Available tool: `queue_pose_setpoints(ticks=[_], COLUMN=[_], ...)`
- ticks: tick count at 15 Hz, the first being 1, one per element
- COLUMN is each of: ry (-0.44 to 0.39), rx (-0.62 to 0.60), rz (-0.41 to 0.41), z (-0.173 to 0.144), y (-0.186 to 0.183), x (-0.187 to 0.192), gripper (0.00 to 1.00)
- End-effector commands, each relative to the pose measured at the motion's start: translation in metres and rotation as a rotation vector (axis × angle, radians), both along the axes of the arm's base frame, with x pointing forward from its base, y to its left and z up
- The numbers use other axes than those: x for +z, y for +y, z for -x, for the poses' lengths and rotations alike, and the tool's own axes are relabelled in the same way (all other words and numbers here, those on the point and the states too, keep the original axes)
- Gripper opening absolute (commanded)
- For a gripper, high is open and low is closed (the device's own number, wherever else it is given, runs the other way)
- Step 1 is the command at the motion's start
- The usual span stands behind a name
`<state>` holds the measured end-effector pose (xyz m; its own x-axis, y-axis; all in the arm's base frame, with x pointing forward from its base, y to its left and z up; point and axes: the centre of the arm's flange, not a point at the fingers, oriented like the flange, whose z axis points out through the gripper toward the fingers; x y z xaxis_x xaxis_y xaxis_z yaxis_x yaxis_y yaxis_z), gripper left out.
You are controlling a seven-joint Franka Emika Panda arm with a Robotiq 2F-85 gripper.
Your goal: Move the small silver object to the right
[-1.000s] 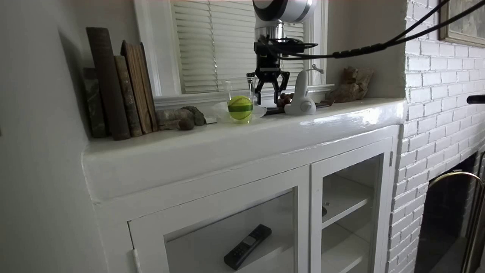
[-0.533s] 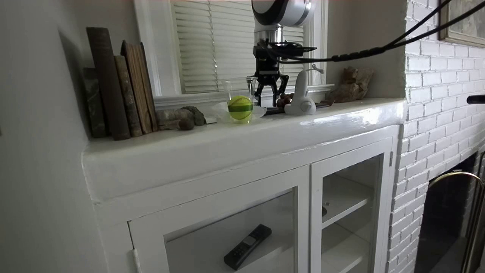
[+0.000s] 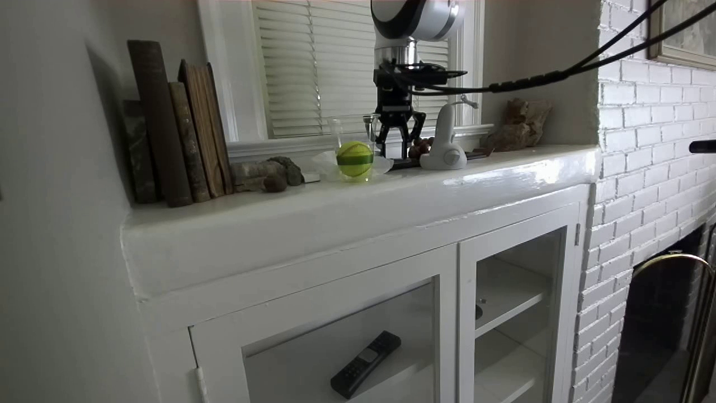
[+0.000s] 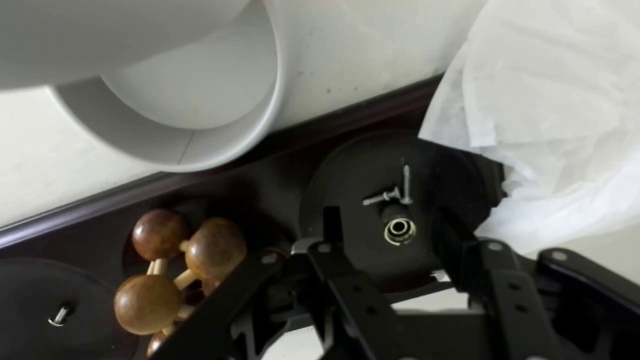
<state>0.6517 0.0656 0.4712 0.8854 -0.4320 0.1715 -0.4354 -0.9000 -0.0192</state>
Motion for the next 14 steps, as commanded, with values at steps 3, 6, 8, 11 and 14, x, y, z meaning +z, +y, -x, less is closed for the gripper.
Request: queue_pose_setpoints(ticks=[3, 6, 8, 11, 14], ry=[-0.009, -0.006, -0.008, -0.013, -0.027], rx=[0.008, 0.007, 0.007, 0.01, 0.012], rz=[0.004, 0.005, 0.006, 0.007, 0.009], z=[-0.01, -0.01, -0.01, -0.009, -0.008], y=[0.001, 0.0, -0.001, 0.0, 0.001], x=[-0.003, -0.005, -0.005, -0.002, 0.005], gripper=[0.43, 0.37, 0.29, 0.14, 0.04])
